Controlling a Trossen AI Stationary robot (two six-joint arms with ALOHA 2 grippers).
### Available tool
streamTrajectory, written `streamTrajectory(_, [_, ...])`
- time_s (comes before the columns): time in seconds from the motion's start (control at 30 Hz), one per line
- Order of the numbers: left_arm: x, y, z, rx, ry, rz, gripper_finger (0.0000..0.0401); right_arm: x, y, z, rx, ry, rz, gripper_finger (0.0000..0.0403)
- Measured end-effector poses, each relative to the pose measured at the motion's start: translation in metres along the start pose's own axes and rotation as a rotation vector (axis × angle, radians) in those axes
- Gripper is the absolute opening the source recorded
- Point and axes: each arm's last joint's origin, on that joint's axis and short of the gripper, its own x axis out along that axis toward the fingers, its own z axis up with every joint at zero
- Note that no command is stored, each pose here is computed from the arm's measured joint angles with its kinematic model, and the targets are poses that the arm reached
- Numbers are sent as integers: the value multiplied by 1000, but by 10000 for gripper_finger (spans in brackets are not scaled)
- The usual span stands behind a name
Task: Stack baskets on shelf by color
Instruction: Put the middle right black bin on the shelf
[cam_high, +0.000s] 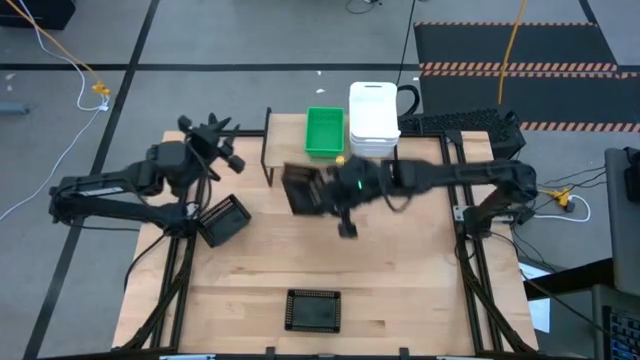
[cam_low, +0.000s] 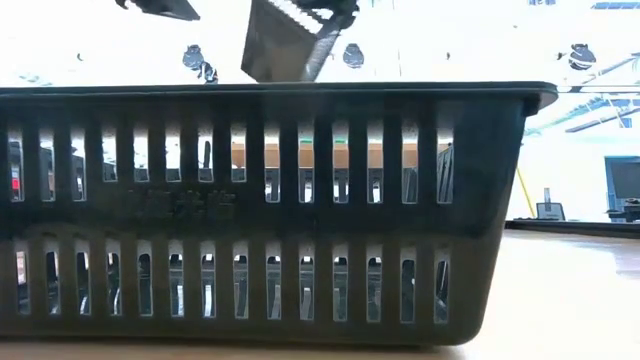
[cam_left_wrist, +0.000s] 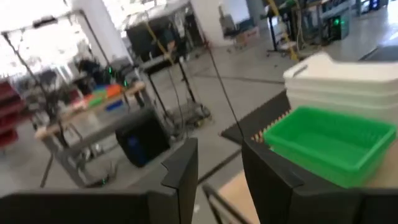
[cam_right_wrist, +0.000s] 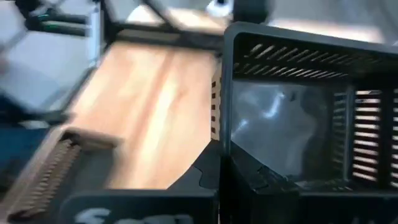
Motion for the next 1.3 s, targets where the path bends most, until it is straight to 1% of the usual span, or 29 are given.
streamTrajectory(0.07, [-5,5,-5,-18,31,0,127,1,-11,16,-79,-48,-3,1])
streamTrajectory(0.13, [-8,9,-7,-39,46,-3,127,7,-15,29,-177,-75,11,0])
streamTrajectory(0.2, [-10,10,-9,-49,54,-4,127,15,-17,42,-277,-92,-13,0])
streamTrajectory(0.23, [-10,10,-9,-53,55,-4,127,17,-21,48,-310,-93,-64,0])
streamTrajectory(0.3, [-10,10,-9,-57,58,-4,127,21,-35,57,-340,-74,-232,0])
streamTrajectory(0.33, [-10,10,-9,-55,60,-5,127,22,-43,62,-344,-73,-292,0])
streamTrajectory(0.4, [-10,10,-10,-50,64,-6,127,27,-64,65,-316,-28,-456,0])
streamTrajectory(0.43, [-10,9,-10,-48,67,-6,127,29,-76,65,-303,0,-510,0])
streamTrajectory(0.47, [-10,9,-10,-49,69,-6,127,33,-86,63,-291,30,-527,0])
streamTrajectory(0.6, [-10,10,-11,-43,73,-8,127,56,-124,44,-238,130,-553,0])
streamTrajectory(0.7, [-10,10,-11,-24,69,-7,127,68,-136,34,-227,168,-551,0])
streamTrajectory(0.83, [-9,10,-9,-3,54,-2,127,87,-146,19,-236,226,-531,0])
streamTrajectory(0.9, [-9,11,-8,6,51,5,127,92,-148,16,-233,227,-511,0])
streamTrajectory(1.0, [-7,13,-8,19,52,23,127,90,-147,17,-189,202,-473,0])
streamTrajectory(1.13, [-5,16,-9,23,61,49,127,88,-149,15,-127,206,-475,2])
streamTrajectory(1.3, [-3,19,-9,16,63,72,127,87,-153,11,-91,229,-480,28])
